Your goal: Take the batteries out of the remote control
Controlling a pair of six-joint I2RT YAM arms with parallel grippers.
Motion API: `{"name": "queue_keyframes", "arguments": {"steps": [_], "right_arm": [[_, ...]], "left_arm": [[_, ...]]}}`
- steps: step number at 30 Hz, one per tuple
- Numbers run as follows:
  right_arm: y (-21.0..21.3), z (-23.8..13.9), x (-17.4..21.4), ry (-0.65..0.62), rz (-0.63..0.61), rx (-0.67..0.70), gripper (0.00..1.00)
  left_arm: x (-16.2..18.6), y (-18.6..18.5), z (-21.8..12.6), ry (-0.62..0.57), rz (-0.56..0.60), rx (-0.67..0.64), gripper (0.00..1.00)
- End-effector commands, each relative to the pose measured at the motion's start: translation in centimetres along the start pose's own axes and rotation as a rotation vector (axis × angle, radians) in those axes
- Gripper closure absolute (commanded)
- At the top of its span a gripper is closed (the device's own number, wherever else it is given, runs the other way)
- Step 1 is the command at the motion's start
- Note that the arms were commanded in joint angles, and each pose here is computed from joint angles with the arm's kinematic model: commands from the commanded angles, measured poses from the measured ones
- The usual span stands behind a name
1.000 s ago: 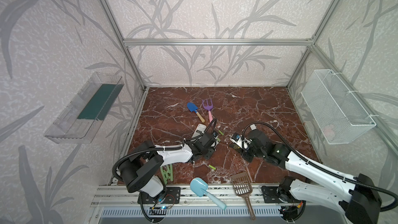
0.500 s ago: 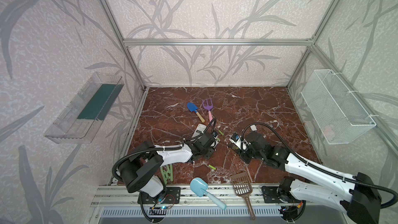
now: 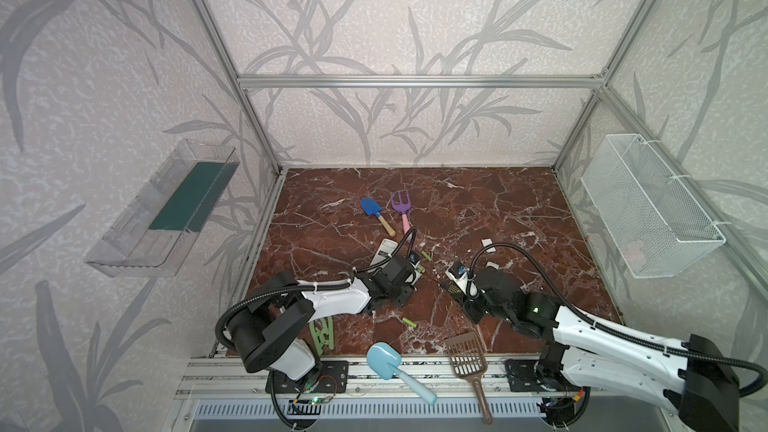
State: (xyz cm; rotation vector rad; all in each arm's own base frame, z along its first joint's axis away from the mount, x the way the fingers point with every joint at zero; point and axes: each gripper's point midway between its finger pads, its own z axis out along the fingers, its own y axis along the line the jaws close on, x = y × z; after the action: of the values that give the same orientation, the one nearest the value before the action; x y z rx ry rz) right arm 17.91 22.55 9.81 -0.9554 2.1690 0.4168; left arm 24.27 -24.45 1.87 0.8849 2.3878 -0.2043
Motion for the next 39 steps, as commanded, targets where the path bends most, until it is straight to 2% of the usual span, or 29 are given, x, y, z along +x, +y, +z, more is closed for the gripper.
{"name": "queue_keyframes", "arguments": {"steps": [1, 9, 17, 29, 39], "right_arm": [[0.5, 0.1, -0.1, -0.052, 0.050, -0.006, 1.00], [0.2, 0.4, 2.0, -0.033, 0.072, 0.022, 1.00], [0.0, 1.0, 2.8, -0.068, 0.107, 0.027, 1.00], [-0.4, 1.1, 2.7, -0.129, 0.129, 0.051, 1.00], [0.4, 1.4, 1.9, -0.179, 0.112, 0.008, 1.00]], "left_arm": [[4.8, -1.8, 0.5, 0.147, 0.034, 0.108, 0.60], [5.2, -2.0, 0.7, 0.161, 0.035, 0.119, 0.61], [5.4, -2.3, 0.7, 0.166, 0.033, 0.132, 0.62], [5.8, -2.4, 0.8, 0.172, 0.030, 0.141, 0.64], [5.9, -2.5, 0.8, 0.176, 0.029, 0.150, 0.65]]}}
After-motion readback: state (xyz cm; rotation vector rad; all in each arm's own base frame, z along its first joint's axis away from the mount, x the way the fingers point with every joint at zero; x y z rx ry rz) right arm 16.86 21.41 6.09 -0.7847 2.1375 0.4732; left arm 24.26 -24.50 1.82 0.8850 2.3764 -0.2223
